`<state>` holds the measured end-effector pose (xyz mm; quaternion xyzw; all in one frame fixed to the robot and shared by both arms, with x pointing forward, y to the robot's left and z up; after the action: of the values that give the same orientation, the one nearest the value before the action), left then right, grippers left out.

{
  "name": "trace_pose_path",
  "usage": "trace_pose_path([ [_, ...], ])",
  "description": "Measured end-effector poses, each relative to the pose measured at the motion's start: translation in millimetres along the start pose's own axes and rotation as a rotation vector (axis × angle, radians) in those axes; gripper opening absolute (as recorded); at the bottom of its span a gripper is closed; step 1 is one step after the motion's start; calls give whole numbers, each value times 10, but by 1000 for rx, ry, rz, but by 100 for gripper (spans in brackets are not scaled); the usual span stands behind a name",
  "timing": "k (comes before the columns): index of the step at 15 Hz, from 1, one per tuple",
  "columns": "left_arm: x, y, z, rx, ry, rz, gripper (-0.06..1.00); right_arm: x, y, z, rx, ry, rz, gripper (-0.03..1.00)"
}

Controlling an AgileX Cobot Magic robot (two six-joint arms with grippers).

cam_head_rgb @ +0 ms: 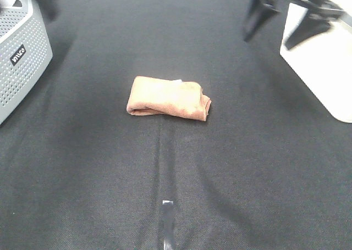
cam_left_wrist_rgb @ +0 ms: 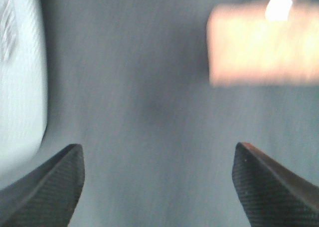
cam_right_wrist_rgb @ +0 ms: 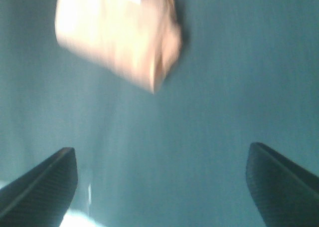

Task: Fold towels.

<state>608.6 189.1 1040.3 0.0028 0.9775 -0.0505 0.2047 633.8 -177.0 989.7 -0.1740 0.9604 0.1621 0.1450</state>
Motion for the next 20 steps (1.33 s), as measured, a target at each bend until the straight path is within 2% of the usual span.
trace_pose_path([
  [2,459,162,-175,-17,28,-1,78,396,63,-146,22,34,-2,87],
  [4,1078,357,-389,-20,35,-2,78,1077,206,-339,34,64,1,87],
  [6,1538,489,-510,-1,-5,-4,78,1528,305,-452,49,19,-3,87],
  [10,2220,659,-716,77,-183,-10,78,2371,435,-546,92,-119,-42,87],
  [12,2462,730,-759,103,-274,15,78,2717,433,-575,145,-209,-101,87],
  [15,2708,778,-749,140,-393,71,76,2857,486,-884,237,-494,-189,87],
  [16,2669,755,-838,166,-492,96,75,2914,509,-1010,271,-590,-218,87],
  [17,2664,745,-841,172,-523,117,75,2945,511,-1066,291,-631,-231,87],
  [20,2676,741,-815,169,-521,139,75,2977,525,-1117,304,-673,-242,87],
])
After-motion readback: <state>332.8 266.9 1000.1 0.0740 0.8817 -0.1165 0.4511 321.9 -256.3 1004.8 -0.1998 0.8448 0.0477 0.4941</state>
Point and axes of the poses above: a point on each arm's last joint axis where the gripper is mounted, z pointing out along that axis toward the gripper, y along the wrist's bending axis when the last joint is at zero, x = y × z, the point moved 10 cm from there along z, pointing out along that axis toward the gripper, and after that the axes turned 8 degrees about -z, right-handed, at the moved point
